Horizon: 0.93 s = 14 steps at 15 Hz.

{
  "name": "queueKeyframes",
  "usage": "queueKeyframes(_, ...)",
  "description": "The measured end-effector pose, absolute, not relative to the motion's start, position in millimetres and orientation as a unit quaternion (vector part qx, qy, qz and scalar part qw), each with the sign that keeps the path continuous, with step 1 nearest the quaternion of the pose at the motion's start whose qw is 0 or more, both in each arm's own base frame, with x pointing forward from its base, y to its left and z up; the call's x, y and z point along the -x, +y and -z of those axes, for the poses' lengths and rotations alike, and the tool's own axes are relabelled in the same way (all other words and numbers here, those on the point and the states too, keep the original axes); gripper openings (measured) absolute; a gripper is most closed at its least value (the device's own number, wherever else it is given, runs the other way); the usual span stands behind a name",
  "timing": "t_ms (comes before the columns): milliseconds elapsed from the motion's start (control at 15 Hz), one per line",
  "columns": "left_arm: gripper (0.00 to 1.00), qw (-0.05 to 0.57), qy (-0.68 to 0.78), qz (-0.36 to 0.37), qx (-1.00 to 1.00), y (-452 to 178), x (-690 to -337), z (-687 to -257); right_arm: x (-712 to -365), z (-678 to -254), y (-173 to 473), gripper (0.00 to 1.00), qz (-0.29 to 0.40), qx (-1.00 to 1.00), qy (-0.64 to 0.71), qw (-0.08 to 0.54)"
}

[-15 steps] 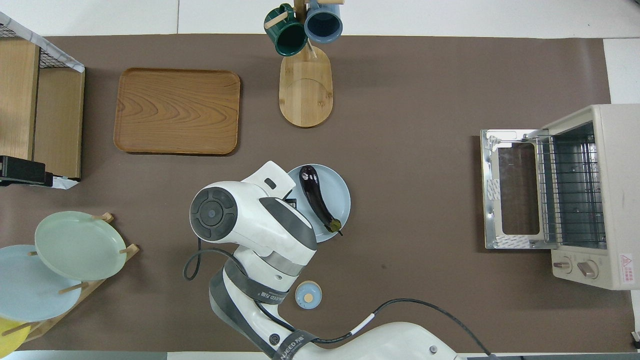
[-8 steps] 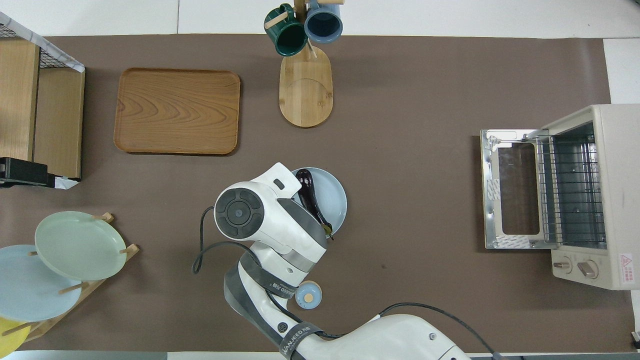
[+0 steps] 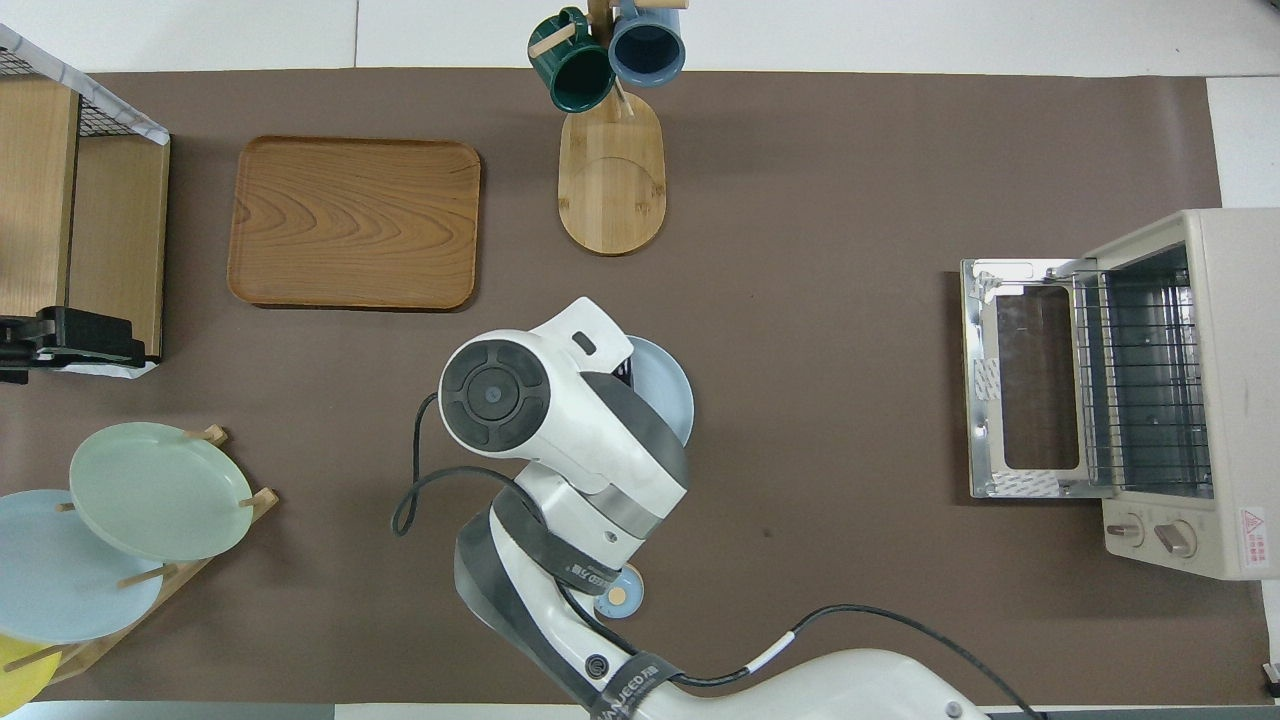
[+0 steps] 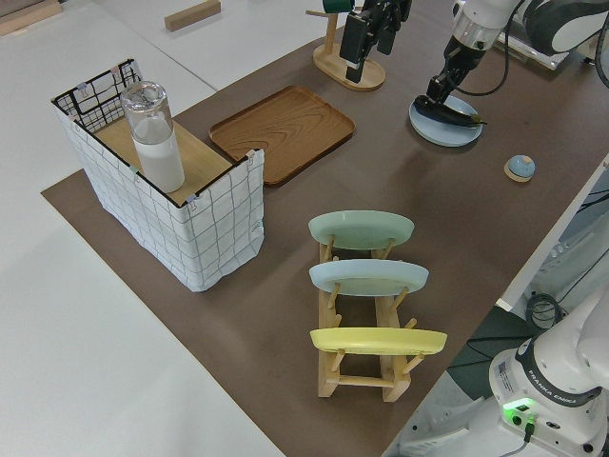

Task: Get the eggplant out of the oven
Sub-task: 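Withdraw the right gripper toward the oven while the left gripper reaches in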

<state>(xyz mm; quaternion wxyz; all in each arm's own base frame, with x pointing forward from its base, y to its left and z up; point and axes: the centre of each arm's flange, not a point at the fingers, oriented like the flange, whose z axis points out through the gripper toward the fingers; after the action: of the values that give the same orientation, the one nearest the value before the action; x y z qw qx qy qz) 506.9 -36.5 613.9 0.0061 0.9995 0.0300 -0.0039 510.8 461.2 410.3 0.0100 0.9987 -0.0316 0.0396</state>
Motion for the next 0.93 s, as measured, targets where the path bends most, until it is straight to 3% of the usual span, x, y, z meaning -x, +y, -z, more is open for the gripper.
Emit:
queueKeyframes(199,1.0,0.006,0.044,0.007,-0.999,-61,-506,-604,-533,-471,382,0.44,-0.014,-0.999,-0.025,0.036)
queueKeyframes(332,1.0,0.008,0.074,-0.002,-0.997,-90,-505,-589,-541,-486,333,0.41,0.005,-0.998,-0.028,0.048)
queueKeyframes(731,1.0,0.022,0.131,-0.02,-0.991,-189,-493,-528,-539,-417,194,0.27,0.05,-0.997,-0.031,0.059)
queueKeyframes(864,1.0,0.033,0.147,-0.018,-0.988,-228,-489,-500,-539,-388,142,0.03,0.032,-0.997,-0.049,0.046)
queueKeyframes(931,1.0,0.038,0.162,-0.022,-0.986,-252,-487,-481,-534,-373,125,0.01,0.023,-0.997,-0.054,0.041)
